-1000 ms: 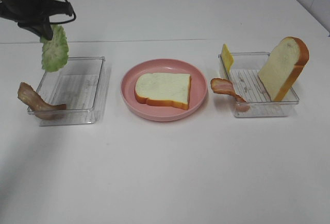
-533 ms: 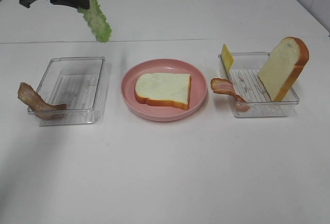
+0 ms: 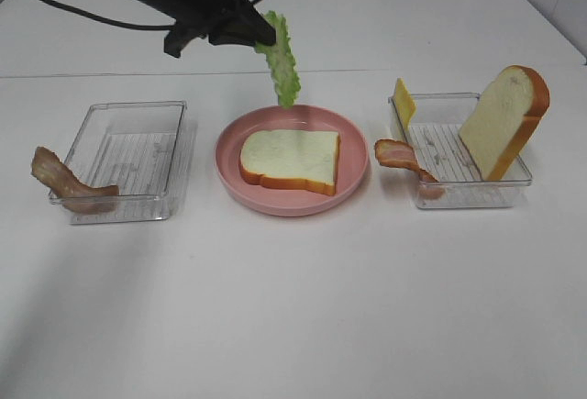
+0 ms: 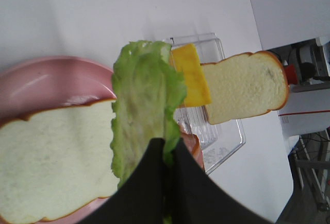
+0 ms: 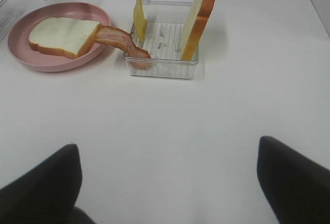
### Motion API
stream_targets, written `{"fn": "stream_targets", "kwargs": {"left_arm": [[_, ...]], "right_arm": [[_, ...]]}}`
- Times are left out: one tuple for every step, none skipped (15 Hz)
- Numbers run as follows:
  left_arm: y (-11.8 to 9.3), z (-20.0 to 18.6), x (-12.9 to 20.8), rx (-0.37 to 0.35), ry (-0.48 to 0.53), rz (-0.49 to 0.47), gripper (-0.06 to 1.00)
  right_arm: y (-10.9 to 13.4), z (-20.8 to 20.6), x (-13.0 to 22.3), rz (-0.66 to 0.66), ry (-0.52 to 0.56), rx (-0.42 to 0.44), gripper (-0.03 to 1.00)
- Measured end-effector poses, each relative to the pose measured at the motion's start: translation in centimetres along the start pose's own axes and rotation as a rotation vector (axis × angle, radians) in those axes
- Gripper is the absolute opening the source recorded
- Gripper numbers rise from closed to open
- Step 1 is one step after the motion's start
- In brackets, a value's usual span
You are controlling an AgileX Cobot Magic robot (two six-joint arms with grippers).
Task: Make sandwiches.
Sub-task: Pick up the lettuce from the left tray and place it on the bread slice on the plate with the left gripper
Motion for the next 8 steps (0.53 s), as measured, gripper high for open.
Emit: {"fn": "stream_targets", "kwargs": {"left_arm": [[-0.1, 1.2, 0.7, 0.012, 0.024, 0.002, 0.0], [-0.1, 2.3, 1.4, 0.019, 0.046, 0.006, 0.0], [0.0, 3.3, 2.1, 0.023, 0.066, 0.007, 0.0], [0.1, 4.0, 2.6, 0.032, 0.08, -0.004, 0.0], [0.3, 4.7, 3.0, 0.037, 0.092, -0.014, 0.0], [0.4, 5.1, 3.3, 0.04, 0.099, -0.026, 0.0], [0.7, 5.4, 3.5, 0.041, 0.104, -0.034, 0.0], [1.0, 5.7, 3.7, 0.038, 0.112, -0.037, 0.0]], "right_arm": [[0.0, 0.0, 0.0, 0.0, 0.0, 0.0, 0.87], [0.0, 0.0, 0.0, 0.0, 0.0, 0.0, 0.87], [0.0, 0.0, 0.0, 0.0, 0.0, 0.0, 0.87], [0.0, 0.0, 0.0, 0.0, 0.0, 0.0, 0.87], [0.0, 0.0, 0.0, 0.0, 0.0, 0.0, 0.87], [0.0, 0.0, 0.0, 0.0, 0.0, 0.0, 0.87], [0.0, 0.0, 0.0, 0.0, 0.0, 0.0, 0.87], [0.0, 0.0, 0.0, 0.0, 0.0, 0.0, 0.87]]}}
Point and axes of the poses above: a point on each arm's last joint axis where the gripper is mounted, z pointing out along that axis toward the gripper, y along the wrist's bending axis when the last joint is at zero, x = y × z, the point moved 3 cm from there along z, pointing out along that axis toward the gripper, and after that the axes turned 10 degrees about z, right-handed, at the moved point
